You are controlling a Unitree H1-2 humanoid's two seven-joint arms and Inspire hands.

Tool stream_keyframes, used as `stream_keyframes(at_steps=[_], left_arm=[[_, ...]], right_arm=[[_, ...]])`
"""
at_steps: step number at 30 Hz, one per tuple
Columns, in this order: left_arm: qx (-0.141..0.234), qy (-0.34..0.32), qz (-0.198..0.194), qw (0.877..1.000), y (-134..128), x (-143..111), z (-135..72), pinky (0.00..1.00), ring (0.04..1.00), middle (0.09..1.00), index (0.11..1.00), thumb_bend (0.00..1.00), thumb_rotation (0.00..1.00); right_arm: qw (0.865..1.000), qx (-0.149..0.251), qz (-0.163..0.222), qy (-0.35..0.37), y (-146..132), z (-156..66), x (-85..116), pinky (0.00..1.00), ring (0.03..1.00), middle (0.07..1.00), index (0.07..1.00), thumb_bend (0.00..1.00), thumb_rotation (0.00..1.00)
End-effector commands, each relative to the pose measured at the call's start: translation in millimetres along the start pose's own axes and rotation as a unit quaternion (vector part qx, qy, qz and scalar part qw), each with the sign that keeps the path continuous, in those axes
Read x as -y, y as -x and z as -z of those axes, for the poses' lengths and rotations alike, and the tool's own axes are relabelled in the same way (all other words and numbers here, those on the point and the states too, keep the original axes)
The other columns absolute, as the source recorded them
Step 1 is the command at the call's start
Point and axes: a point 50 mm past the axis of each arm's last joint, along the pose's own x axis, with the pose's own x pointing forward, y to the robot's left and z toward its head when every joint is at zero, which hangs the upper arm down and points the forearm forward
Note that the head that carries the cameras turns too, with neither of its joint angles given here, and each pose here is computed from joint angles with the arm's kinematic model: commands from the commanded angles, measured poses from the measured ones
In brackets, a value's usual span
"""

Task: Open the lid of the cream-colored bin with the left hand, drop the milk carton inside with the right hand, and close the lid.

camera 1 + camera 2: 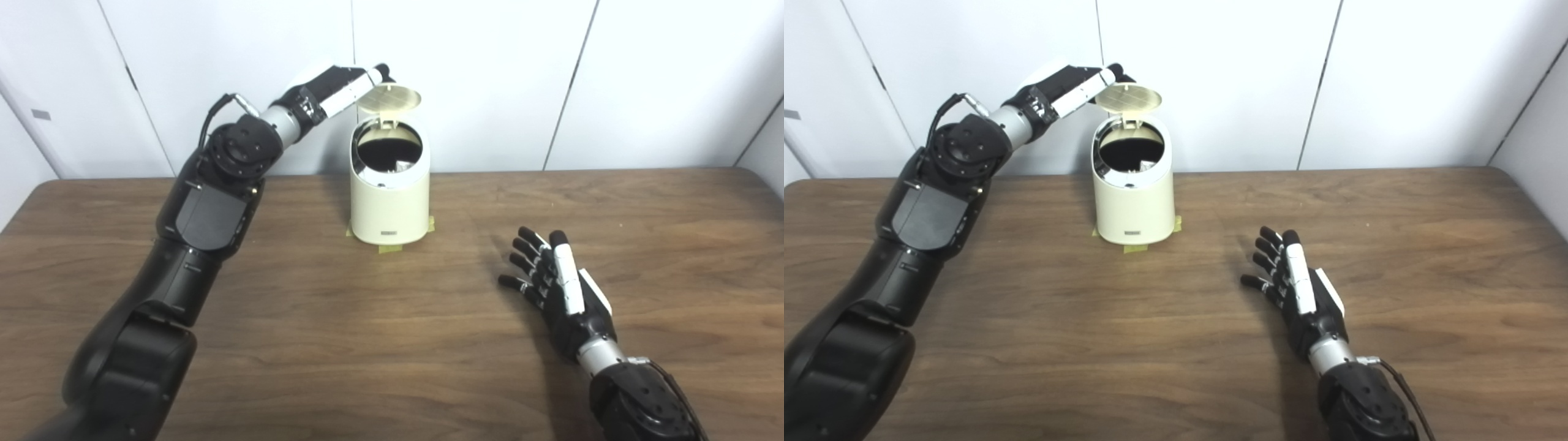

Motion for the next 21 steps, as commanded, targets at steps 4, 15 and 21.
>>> stream_keyframes(at_steps=[4,15,21], left_arm=[[0.040,-0.059,-0.023,0.997,1.8,-16.6,-24.8,0.94,0.848,0.746,0.755,0.51,1.00],[0.036,-0.138,-0.016,0.990,13.4,-12.2,-17.6,0.92,0.833,0.747,0.736,0.51,1.00],[0.038,-0.191,-0.004,0.981,19.8,-4.1,-10.5,0.84,0.798,0.757,0.731,0.50,1.00]], right_arm=[[1.000,0.004,-0.008,0.014,-7.8,-2.6,-4.5,0.89,0.905,0.927,0.902,0.61,1.00],[0.997,0.012,0.004,0.079,-10.8,-4.8,-6.2,0.85,0.884,0.915,0.902,0.60,1.00],[0.995,0.013,0.010,0.102,-13.4,-3.6,-5.4,0.86,0.910,0.917,0.905,0.57,1.00]])
